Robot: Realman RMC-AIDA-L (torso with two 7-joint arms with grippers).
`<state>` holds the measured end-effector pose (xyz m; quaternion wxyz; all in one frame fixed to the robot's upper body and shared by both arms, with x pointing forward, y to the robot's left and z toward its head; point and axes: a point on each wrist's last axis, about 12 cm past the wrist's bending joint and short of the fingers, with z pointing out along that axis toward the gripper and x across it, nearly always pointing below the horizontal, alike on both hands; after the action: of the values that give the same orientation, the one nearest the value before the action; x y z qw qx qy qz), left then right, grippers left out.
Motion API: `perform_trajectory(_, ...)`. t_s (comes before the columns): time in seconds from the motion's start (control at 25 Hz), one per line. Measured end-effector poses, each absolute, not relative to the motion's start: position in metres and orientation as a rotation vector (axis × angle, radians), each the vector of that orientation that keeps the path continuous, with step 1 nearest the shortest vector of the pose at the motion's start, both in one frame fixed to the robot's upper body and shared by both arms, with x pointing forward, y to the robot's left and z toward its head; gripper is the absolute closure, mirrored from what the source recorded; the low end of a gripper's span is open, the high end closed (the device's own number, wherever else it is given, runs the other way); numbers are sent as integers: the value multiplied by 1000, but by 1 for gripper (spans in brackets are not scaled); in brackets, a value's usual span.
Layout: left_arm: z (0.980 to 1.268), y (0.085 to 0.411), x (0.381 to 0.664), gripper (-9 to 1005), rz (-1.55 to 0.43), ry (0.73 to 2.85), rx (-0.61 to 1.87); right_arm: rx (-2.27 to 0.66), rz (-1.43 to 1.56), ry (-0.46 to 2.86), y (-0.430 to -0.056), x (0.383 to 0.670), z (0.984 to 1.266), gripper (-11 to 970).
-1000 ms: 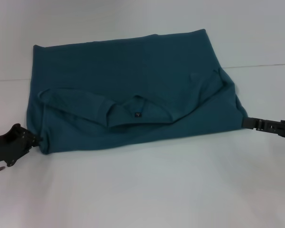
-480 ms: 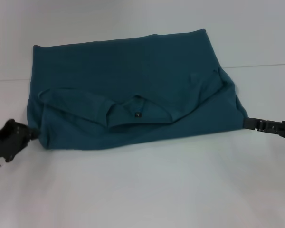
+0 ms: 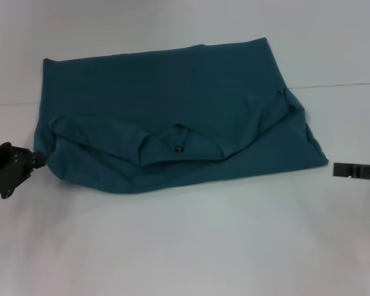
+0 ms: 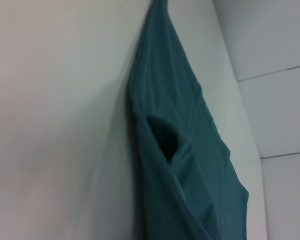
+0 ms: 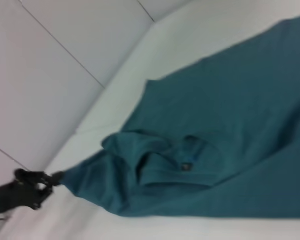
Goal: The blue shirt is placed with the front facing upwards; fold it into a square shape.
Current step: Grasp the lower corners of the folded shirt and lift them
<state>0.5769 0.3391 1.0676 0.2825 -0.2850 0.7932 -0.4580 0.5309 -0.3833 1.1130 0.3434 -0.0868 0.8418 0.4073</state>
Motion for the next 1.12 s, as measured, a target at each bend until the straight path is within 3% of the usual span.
perform_trajectory(0.36, 1072, 341, 571, 916, -1242, 2099, -640, -186, 1065, 2180, -387, 537, 1121, 47)
perform_trajectory(0.72, 1066, 347, 563, 903, -1229, 2090, -668, -198, 1064, 2181, -383, 539, 1120, 48)
perform_trajectory(0.96, 1079, 342, 566, 894, -1143, 2209, -398, -206, 1052, 2179, -385, 539, 1120, 49)
perform_trajectory(1.12, 1081, 336, 568, 831, -1074, 2290, -263, -219, 1042, 2173, -385, 539, 1121, 49)
